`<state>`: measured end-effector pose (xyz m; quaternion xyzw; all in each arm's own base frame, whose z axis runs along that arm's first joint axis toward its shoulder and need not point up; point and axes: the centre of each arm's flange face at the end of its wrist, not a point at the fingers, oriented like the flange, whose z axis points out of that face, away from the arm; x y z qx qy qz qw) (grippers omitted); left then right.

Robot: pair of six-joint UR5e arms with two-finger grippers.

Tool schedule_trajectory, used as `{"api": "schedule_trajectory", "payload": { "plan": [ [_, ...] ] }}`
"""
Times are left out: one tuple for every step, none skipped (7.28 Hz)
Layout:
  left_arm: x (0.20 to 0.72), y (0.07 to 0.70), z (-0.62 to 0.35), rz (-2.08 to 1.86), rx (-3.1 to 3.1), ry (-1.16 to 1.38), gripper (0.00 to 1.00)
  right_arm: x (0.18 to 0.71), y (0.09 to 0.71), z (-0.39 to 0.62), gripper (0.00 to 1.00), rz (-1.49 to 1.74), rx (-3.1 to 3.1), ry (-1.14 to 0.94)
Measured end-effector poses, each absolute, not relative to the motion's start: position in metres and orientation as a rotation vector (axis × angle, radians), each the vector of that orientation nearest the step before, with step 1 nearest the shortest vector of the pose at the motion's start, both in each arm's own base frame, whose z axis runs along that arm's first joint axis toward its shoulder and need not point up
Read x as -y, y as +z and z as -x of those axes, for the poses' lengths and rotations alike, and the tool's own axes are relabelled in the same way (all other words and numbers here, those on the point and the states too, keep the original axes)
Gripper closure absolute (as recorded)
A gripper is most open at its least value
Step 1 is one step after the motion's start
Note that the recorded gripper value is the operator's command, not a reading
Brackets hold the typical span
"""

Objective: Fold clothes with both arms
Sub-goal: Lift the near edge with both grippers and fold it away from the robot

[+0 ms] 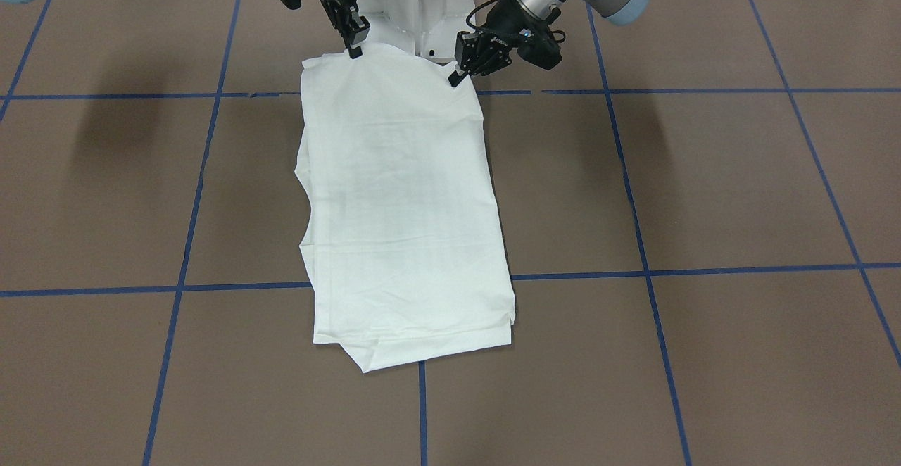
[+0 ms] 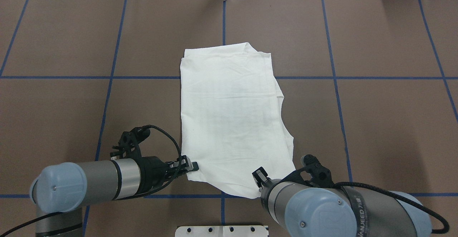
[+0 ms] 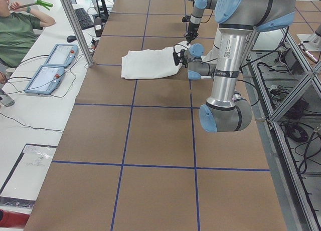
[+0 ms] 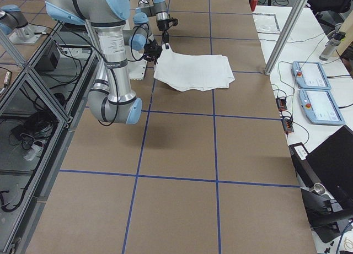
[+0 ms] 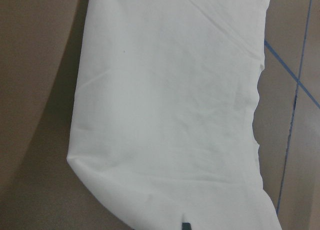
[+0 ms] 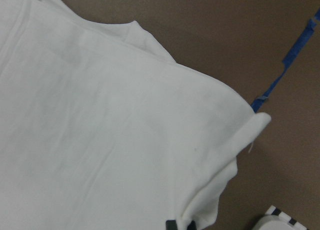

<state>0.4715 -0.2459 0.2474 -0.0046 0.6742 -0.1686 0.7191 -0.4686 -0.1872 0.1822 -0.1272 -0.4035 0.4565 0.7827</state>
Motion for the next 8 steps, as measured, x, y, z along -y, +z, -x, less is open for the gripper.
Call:
{"api": "schedule_trajectory", "payload": {
  "plan": [
    [0.238, 0.227, -0.452, 0.018, -1.463, -0.366, 1.00, 0.181, 0.162, 0.455, 1.00, 0.280, 0.871, 0.975],
    [0.233, 0.208, -0.446, 0.033, -1.423, -0.355, 1.00, 0.179, 0.151, 0.450, 1.00, 0.276, 0.868, 0.969],
    [0.234, 0.198, -0.449, 0.036, -1.391, -0.344, 1.00, 0.184, 0.149, 0.449, 1.00, 0.261, 0.866, 0.966],
    [0.242, 0.195, -0.450, 0.012, -1.372, -0.330, 1.00, 0.194, 0.149, 0.448, 1.00, 0.236, 0.866, 0.961],
    [0.259, 0.194, -0.448, -0.035, -1.361, -0.324, 1.00, 0.209, 0.150, 0.446, 1.00, 0.199, 0.866, 0.952],
    [0.281, 0.191, -0.447, -0.080, -1.352, -0.334, 1.00, 0.226, 0.151, 0.440, 1.00, 0.161, 0.869, 0.947],
    [0.306, 0.188, -0.448, -0.127, -1.343, -0.346, 1.00, 0.247, 0.149, 0.437, 1.00, 0.124, 0.871, 0.947],
    [0.331, 0.187, -0.447, -0.175, -1.329, -0.358, 1.00, 0.273, 0.143, 0.441, 1.00, 0.085, 0.867, 0.954]
  ]
}}
